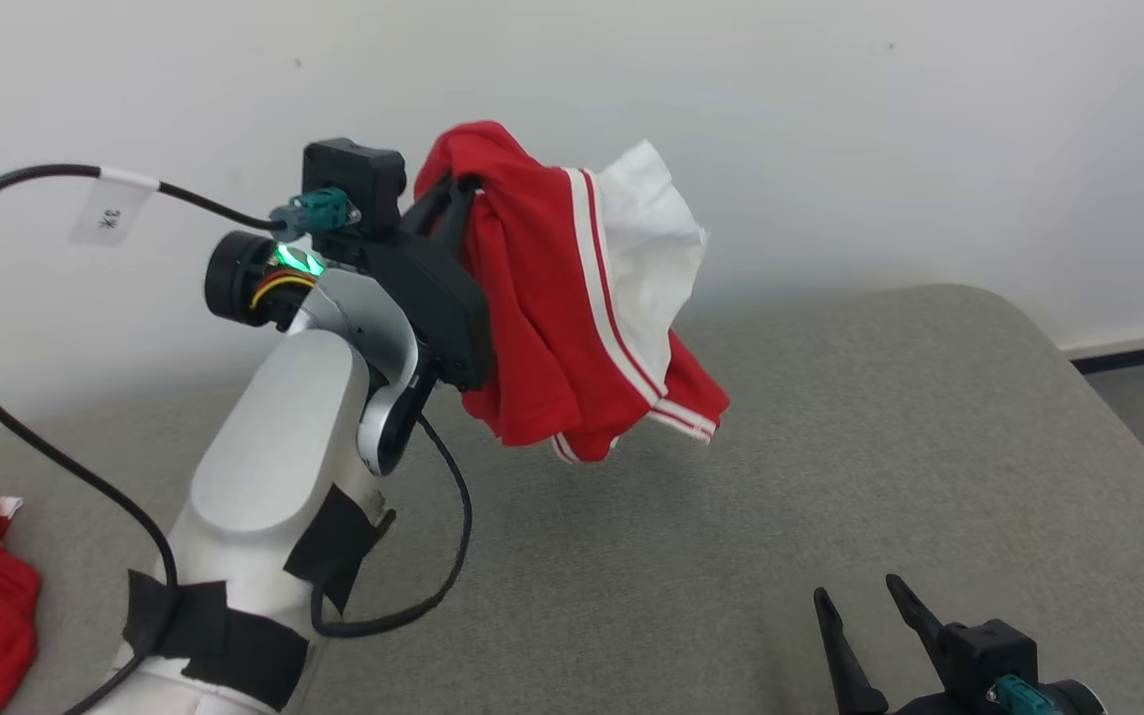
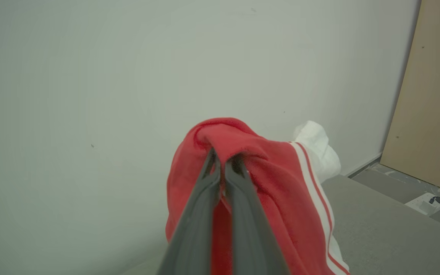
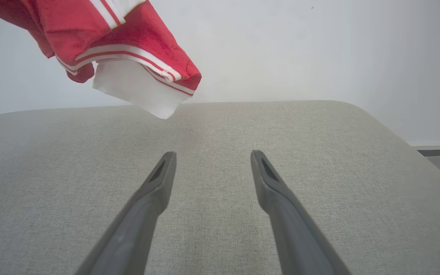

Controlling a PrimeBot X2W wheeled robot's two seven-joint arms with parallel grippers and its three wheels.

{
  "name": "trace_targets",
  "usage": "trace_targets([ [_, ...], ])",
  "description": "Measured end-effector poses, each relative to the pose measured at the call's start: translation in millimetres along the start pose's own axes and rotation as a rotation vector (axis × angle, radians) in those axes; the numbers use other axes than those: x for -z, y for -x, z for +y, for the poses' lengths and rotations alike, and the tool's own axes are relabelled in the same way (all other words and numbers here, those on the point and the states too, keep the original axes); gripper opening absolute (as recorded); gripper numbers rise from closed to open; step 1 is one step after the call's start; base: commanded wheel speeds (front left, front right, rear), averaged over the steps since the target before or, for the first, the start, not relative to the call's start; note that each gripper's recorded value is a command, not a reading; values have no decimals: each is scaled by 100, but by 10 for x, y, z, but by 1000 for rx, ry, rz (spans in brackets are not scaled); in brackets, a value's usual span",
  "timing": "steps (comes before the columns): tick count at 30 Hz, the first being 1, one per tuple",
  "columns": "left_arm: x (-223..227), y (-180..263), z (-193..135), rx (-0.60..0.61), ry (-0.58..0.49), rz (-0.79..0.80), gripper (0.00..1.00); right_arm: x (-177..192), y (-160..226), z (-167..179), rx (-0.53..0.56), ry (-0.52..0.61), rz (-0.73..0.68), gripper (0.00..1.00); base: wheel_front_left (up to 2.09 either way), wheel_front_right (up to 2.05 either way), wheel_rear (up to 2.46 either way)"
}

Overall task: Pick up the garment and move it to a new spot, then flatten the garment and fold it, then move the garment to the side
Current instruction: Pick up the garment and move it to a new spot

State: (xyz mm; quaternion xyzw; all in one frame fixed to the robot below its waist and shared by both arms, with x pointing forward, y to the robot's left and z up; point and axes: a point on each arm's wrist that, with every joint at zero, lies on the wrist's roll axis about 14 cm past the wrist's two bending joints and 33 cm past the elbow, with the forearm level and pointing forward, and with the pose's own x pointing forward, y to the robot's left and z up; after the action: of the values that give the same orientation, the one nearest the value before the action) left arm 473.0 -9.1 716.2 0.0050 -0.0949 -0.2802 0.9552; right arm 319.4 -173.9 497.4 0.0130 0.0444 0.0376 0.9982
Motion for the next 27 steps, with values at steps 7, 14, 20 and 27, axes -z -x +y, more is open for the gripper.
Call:
trace_targets([
  [7, 719, -82, -406, 66, 84, 144, 0, 121, 150, -259, 93, -30, 26, 100, 0, 0, 0],
  [14, 1846, 262, -429, 35, 96, 396, 100, 233, 109, -307, 109, -43, 62, 100, 0, 0, 0],
  [20, 1968, 438, -319, -18, 133, 368, 100, 223, -5, -168, 58, -42, 59, 100, 0, 0, 0],
  [27, 1799, 797, -90, -119, 151, 178, 100, 269, -45, -94, 30, -44, 59, 100, 0, 0, 0],
])
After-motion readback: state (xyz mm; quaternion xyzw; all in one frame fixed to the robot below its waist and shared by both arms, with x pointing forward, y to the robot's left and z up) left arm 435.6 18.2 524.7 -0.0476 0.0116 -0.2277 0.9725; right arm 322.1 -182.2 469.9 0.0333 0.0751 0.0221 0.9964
